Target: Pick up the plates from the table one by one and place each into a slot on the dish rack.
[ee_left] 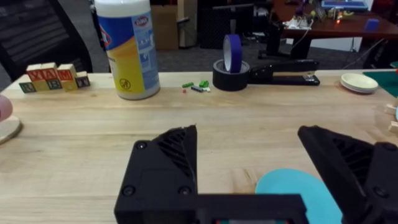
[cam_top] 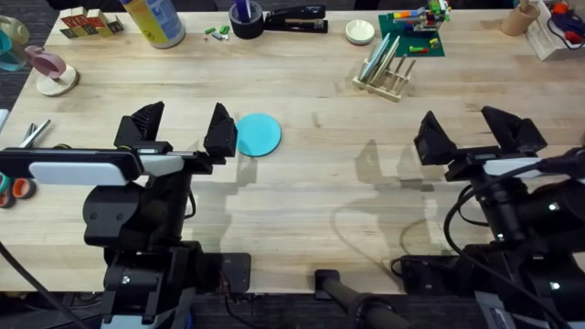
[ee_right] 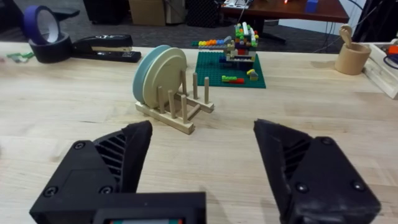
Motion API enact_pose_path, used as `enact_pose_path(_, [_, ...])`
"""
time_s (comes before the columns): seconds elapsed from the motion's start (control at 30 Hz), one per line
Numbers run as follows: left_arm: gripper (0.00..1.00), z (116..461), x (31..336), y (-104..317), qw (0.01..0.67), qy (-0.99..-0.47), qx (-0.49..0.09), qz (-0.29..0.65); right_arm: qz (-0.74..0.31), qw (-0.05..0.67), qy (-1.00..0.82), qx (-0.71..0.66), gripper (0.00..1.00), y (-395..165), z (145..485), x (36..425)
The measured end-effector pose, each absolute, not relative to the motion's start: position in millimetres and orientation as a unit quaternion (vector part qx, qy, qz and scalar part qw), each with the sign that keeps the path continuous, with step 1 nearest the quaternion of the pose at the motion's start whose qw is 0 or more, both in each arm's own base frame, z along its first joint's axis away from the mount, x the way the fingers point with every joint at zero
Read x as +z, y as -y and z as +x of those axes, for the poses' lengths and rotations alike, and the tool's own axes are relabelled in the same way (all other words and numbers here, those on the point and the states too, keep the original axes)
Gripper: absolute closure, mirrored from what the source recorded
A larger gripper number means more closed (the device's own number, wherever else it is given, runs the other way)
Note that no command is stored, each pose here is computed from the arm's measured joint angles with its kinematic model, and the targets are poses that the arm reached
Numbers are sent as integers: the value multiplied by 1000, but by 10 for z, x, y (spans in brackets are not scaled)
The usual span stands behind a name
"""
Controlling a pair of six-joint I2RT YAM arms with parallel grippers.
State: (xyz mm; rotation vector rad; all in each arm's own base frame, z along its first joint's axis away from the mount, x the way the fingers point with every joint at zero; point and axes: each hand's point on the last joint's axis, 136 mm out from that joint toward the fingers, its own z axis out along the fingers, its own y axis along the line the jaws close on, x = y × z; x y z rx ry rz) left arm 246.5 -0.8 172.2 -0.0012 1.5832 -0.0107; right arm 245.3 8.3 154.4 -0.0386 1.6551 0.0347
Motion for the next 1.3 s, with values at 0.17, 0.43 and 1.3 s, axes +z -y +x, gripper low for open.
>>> enact_pose_path(0.17, [8,2465,1722,8,703,-711,-5,-1,-17,676,-736,15,6,-83,2453,1544])
enact_pose_path(0.43, [7,2465,1743,8,706,-708,-5,-1,-18,679,-734,16,7,-86,2454,1559])
enact_pose_path(1.3, [8,2401,2667,-4,656,-753,-35,-41,-23,707,-706,20,7,-109,2413,2771])
